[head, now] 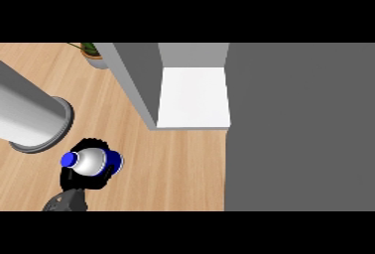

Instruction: Pick up the bottled water, place it into the cabinet and close the cabinet

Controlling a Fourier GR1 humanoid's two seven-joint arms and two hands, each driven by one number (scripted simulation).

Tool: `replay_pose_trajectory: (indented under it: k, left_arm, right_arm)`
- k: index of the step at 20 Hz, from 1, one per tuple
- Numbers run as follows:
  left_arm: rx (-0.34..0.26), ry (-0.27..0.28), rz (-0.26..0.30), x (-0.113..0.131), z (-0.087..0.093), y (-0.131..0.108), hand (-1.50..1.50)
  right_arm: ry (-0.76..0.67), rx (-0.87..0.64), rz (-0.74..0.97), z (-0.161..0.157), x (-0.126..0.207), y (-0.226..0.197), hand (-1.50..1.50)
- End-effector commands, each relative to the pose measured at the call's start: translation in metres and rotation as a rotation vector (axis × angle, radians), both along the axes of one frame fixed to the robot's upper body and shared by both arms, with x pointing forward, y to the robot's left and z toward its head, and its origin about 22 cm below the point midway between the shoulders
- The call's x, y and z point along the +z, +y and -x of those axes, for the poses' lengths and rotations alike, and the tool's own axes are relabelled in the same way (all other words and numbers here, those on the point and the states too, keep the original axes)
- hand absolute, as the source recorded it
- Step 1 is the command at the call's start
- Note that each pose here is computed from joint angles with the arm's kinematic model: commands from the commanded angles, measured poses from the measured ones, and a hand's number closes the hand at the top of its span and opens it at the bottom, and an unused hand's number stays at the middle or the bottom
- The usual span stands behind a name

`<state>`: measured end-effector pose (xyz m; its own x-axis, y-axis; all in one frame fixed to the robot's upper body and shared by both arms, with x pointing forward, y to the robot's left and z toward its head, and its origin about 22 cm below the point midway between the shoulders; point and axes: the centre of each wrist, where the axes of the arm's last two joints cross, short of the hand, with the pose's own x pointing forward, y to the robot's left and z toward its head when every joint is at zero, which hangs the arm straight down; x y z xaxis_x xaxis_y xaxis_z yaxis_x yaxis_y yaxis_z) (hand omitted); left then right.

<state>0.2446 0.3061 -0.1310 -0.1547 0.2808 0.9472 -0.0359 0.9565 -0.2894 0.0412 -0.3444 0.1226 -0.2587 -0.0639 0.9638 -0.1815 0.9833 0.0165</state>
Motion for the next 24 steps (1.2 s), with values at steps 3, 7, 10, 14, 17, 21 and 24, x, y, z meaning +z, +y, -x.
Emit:
replay_pose_trajectory:
  k: [3, 7, 10, 14, 17, 21, 24]
  left_arm:
    - [-0.039, -0.070, -0.032, 0.032, -0.024, -0.038, 1.50]
    - [-0.111, -0.056, -0.017, 0.061, -0.038, -0.068, 1.50]
    - [-0.132, -0.054, -0.011, 0.073, -0.033, -0.098, 1.50]
    - [-0.108, -0.070, -0.046, 0.091, -0.030, -0.137, 1.50]
    - [-0.114, -0.085, -0.074, 0.115, -0.047, -0.156, 1.50]
    - [-0.060, -0.087, -0.087, 0.137, -0.054, -0.171, 1.50]
    - [-0.032, -0.088, -0.170, 0.135, -0.072, -0.194, 1.50]
  right_arm:
    - [-0.067, 0.051, -0.023, 0.013, 0.034, 0.027, -1.50]
    - [-0.078, 0.016, -0.014, 0.008, 0.030, 0.029, -1.50]
    - [-0.073, 0.024, -0.011, 0.007, 0.036, 0.014, -1.50]
    - [-0.079, 0.052, -0.015, 0.001, 0.038, 0.023, -1.50]
    - [-0.066, 0.029, -0.019, 0.000, 0.033, 0.015, -1.50]
    - [-0.054, 0.044, -0.009, 0.019, 0.034, 0.014, -1.50]
    - [-0.085, 0.049, -0.036, 0.001, 0.028, 0.018, -1.50]
